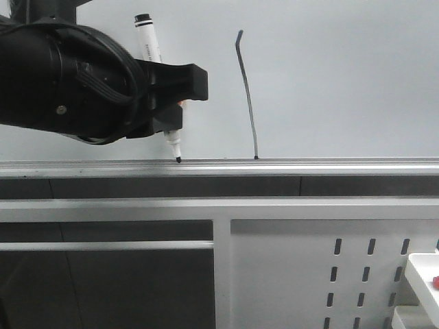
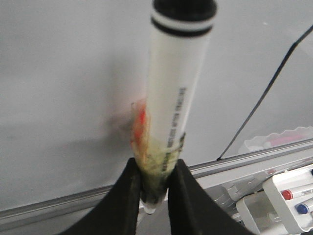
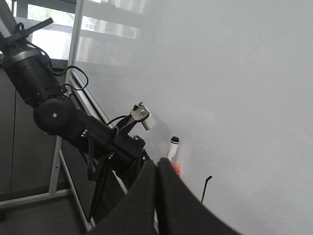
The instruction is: Write number 1 on whiteboard
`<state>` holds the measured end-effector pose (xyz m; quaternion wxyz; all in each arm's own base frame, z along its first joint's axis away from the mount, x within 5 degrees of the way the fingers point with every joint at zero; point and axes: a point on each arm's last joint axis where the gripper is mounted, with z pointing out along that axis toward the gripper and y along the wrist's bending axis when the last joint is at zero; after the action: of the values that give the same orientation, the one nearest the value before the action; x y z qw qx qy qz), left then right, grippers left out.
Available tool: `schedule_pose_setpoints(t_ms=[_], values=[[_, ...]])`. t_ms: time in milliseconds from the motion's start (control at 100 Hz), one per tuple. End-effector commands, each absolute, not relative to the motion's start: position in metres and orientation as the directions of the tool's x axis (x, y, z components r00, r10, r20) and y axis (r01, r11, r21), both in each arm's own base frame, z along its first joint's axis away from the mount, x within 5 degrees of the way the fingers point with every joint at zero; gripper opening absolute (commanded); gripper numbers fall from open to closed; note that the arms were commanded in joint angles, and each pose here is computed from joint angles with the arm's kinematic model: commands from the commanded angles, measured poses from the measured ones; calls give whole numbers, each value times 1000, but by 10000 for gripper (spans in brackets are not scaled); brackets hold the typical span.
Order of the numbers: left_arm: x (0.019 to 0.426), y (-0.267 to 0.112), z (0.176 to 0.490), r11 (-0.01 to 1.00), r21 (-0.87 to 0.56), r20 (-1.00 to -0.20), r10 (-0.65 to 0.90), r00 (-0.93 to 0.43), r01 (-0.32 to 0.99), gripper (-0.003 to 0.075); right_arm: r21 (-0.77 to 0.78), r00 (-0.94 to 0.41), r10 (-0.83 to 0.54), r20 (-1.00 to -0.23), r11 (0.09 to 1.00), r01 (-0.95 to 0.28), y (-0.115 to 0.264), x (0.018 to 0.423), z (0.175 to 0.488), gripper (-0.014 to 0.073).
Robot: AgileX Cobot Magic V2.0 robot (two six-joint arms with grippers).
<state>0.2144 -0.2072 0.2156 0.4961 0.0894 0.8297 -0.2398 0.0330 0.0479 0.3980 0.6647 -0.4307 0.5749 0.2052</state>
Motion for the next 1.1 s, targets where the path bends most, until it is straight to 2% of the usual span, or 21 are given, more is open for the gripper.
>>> schedule_pose_setpoints(t_ms=[0,250,520,750,920,1090], values=[[226,-205,248,862,-351,-907,-216,-361,365,-20,-331,296,-158,-942,574,-749,47,33,411,-50],[228,-214,256,856,-297,-919,-137,-369,424,-20,-331,293,-161,-942,572,-750,47,33,410,-50],[228,-213,264,853,-297,-925,-147,-349,429,-20,-331,293,-161,-942,572,-750,47,33,410,-50],[232,-197,278,860,-315,-927,-187,-325,402,-20,-331,293,-161,-942,572,-750,47,33,410,-50],[233,-195,273,858,-316,-912,-158,-378,405,-20,-331,284,-172,-943,568,-753,50,35,409,-50],[233,-195,273,858,-316,-913,-160,-375,404,-20,-321,276,-167,-947,566,-760,51,35,409,-50]])
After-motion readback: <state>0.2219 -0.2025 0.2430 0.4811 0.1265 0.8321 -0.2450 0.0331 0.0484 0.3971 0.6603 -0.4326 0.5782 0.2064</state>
